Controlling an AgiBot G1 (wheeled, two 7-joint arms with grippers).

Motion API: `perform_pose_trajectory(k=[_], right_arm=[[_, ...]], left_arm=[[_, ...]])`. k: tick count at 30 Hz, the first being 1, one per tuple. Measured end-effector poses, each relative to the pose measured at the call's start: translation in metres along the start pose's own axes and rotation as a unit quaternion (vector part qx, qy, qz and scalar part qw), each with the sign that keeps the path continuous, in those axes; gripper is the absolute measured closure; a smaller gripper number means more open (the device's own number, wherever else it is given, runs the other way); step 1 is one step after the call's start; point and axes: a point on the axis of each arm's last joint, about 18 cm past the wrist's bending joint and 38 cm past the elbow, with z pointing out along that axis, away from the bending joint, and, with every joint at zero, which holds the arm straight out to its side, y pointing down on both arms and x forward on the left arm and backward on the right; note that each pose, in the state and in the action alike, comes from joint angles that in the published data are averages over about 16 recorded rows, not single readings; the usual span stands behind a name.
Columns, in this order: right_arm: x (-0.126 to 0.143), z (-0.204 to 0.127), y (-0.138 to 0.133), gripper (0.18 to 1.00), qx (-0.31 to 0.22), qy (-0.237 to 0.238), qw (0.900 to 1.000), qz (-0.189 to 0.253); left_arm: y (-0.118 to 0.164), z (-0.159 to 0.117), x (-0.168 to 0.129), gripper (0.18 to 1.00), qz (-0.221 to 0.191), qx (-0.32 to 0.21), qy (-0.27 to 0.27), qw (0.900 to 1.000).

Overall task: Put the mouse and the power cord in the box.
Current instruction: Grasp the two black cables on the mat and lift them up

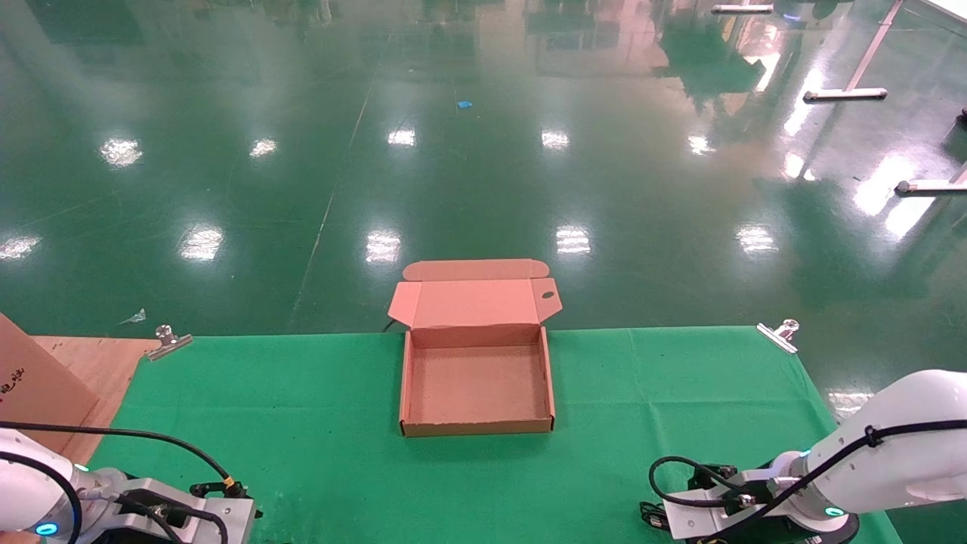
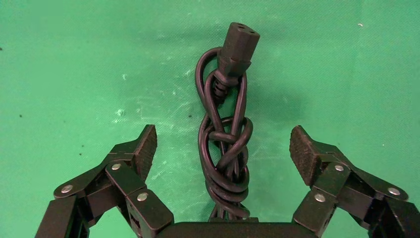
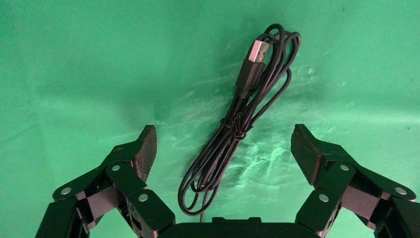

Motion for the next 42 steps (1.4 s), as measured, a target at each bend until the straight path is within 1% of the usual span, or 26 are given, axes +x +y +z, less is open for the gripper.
perform_pose_trajectory(k=[4,11,16,22,27,33,39,42], right_arm=[[0.001,0.0,0.0,0.205,0.002,-0.001,1.0,-0.001],[0.001,0.001,0.001,0.276,0.004,-0.004,1.0,-0.001],[0.001,0.001,0.002,0.349,0.005,-0.005,1.0,-0.002],[0.0,0.001,0.003,0.475,0.005,-0.006,1.0,-0.002],[0.0,0.001,0.004,0.598,0.005,-0.006,1.0,-0.002],[-0.001,0.0,0.004,0.735,0.008,-0.008,1.0,-0.001],[0.004,-0.009,0.005,0.844,0.015,-0.002,1.0,0.0],[0.01,-0.019,0.004,0.882,0.022,0.006,1.0,-0.001]], left_arm=[[0.0,0.0,0.0,0.219,0.002,0.0,0.002,1.0],[0.0,0.0,-0.001,0.286,0.003,0.0,0.004,1.0],[-0.001,0.0,-0.001,0.372,0.004,0.0,0.005,1.0],[0.0,0.0,0.0,0.498,0.003,0.0,0.006,1.0],[0.001,0.0,0.001,0.623,0.004,-0.001,0.008,1.0],[0.002,0.0,0.003,0.746,0.006,0.0,0.012,0.9999],[-0.002,-0.007,-0.001,0.818,0.018,0.006,0.01,0.9998],[-0.008,-0.017,-0.008,0.831,0.03,0.011,0.005,0.9995]])
